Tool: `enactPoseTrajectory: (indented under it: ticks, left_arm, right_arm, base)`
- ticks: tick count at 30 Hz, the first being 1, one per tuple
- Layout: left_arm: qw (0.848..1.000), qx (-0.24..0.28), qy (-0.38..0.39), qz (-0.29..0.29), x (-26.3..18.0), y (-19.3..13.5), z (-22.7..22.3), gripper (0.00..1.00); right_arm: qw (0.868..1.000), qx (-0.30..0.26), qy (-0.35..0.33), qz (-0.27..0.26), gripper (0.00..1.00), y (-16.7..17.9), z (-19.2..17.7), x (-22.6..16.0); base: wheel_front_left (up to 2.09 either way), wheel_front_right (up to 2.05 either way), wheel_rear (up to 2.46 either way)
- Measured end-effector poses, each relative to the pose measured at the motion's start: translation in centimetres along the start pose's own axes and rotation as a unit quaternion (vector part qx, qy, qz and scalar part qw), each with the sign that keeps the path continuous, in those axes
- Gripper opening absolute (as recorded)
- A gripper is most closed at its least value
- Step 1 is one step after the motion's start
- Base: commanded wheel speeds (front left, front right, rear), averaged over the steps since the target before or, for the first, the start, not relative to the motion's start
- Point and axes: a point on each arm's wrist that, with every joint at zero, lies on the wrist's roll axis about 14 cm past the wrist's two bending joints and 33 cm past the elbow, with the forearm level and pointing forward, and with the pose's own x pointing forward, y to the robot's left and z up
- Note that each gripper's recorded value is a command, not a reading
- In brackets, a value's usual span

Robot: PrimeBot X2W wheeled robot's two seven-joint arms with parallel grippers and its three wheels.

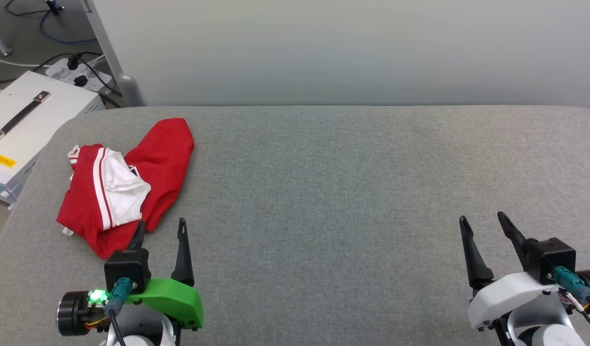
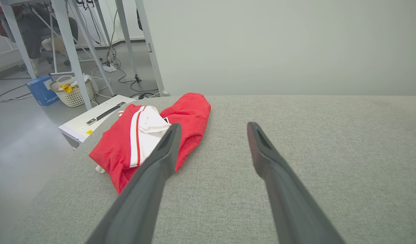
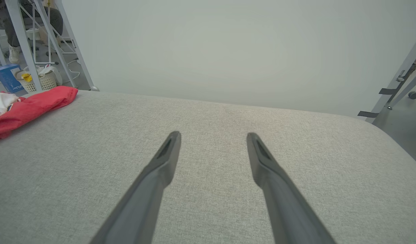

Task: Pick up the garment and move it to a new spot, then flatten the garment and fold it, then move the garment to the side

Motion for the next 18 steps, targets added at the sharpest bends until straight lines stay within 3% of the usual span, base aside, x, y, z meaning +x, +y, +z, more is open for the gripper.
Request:
enactPoseTrajectory:
  ticks: [18]
  left_arm:
    - [1.0, -0.009, -0.023, 0.004, -0.1, 0.1, 0.8, 1.0]
  right_arm:
    - [0.999, 0.026, -0.04, -0.015, 1.0, -1.0, 1.7, -0.1]
  base:
    - [0.0, 0.0, 0.0]
